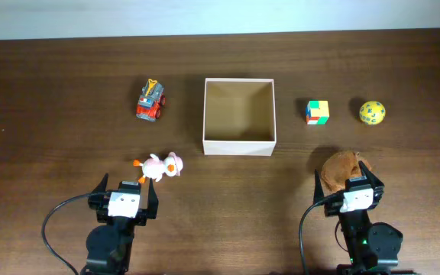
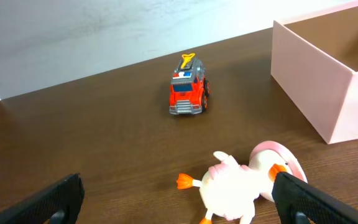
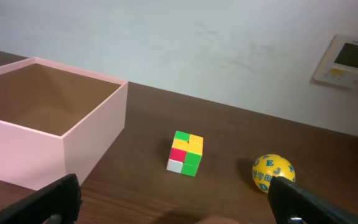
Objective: Pack container
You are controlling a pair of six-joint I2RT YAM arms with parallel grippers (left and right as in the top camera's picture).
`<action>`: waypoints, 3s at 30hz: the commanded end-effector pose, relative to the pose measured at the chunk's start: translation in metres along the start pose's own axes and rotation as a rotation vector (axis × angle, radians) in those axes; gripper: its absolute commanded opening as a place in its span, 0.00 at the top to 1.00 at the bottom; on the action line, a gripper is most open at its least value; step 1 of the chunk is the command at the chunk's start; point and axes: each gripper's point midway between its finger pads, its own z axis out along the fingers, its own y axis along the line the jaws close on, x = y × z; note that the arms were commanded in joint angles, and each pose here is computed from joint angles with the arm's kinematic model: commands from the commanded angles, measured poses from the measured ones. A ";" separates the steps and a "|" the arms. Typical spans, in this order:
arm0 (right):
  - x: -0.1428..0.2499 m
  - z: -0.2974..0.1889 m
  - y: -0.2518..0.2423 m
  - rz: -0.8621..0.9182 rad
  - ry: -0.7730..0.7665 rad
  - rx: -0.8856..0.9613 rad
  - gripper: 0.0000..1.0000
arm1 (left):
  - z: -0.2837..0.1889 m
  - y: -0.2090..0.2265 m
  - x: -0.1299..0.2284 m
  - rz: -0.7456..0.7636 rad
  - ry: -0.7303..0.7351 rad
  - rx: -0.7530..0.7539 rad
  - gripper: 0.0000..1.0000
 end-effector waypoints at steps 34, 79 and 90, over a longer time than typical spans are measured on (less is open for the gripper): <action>0.002 0.000 0.000 0.008 0.001 -0.001 0.01 | 0.000 -0.003 0.001 -0.012 -0.006 0.013 0.01; -0.183 0.083 -0.051 0.153 0.645 -0.144 0.01 | 0.000 -0.003 0.001 -0.012 -0.005 0.013 0.01; -0.088 0.109 -0.036 0.299 1.009 -0.160 0.58 | 0.000 -0.003 0.001 -0.012 -0.006 0.013 0.01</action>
